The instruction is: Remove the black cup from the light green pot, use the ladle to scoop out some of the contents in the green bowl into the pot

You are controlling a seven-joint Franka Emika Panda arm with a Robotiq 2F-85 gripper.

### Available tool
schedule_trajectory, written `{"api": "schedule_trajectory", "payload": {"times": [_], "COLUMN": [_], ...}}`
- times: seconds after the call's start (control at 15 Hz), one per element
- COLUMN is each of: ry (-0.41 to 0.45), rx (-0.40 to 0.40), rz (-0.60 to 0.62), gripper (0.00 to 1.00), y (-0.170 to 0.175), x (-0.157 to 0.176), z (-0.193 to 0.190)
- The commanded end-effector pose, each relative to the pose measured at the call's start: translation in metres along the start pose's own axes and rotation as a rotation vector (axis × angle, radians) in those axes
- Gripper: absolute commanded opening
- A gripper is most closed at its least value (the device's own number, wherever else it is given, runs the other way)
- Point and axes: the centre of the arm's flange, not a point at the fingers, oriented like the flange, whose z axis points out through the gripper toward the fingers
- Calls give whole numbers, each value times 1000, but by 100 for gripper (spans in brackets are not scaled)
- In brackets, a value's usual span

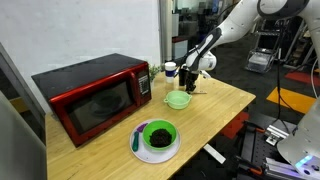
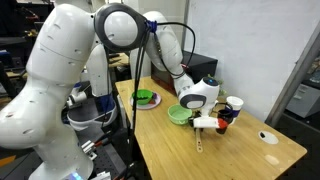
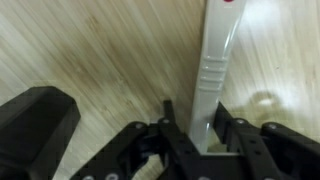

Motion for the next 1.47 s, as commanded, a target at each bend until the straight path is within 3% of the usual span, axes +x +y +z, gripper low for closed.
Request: {"api": "schedule_trajectory", "payload": {"times": [0.0,0.13,0.47,0.87,1.4], "ry": [-13,-18,-38,-61,-128], "rx": [-15,-21,-60,-167,-346], "rz": [2,8,38,80,27], "gripper": [10,2,6,6,6], "y": [-9,-10,-22,-48,-102], "x": [1,2,1,-1,7], "z": [7,5,-9,-36,-92]}}
